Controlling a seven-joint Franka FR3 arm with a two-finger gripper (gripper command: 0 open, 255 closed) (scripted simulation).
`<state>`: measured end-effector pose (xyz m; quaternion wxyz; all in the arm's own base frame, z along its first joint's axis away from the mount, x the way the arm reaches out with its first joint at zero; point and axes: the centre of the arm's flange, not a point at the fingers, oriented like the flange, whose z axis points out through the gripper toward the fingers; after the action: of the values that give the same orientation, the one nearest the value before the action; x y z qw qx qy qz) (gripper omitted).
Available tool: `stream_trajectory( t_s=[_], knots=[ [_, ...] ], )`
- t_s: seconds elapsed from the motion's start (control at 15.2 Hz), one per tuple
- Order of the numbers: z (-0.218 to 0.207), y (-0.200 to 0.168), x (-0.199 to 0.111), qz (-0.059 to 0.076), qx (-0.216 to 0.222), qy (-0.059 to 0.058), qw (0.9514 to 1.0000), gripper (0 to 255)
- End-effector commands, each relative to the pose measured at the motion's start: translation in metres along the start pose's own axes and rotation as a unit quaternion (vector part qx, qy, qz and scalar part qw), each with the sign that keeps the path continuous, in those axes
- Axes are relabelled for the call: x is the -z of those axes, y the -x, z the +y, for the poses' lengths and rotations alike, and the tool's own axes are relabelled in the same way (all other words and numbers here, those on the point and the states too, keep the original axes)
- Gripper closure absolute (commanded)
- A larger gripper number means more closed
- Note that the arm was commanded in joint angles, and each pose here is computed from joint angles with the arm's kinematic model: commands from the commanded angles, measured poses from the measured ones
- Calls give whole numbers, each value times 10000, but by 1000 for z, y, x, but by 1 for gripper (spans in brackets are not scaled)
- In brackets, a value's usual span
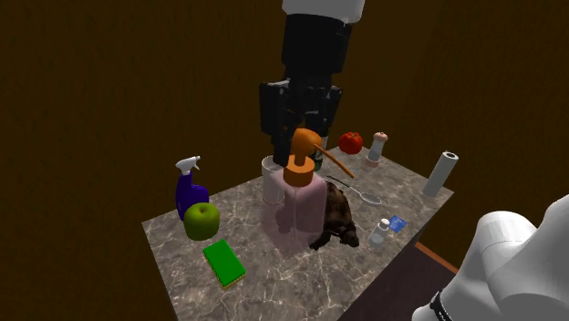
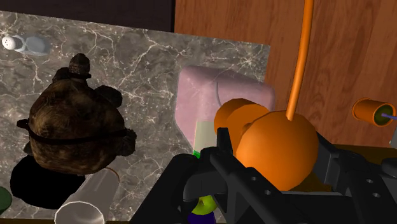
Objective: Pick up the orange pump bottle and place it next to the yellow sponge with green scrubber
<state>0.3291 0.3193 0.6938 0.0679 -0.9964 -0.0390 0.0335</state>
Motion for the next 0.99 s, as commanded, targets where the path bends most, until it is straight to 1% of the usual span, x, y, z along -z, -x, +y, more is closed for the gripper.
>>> stream_trajectory(
  t_s=[0.0,0.92],
  knots=[
    [-8,1,-3,1,-6,-5,10000,255],
    [2,-3,-76,1,-6,-5,10000,255]
  ],
)
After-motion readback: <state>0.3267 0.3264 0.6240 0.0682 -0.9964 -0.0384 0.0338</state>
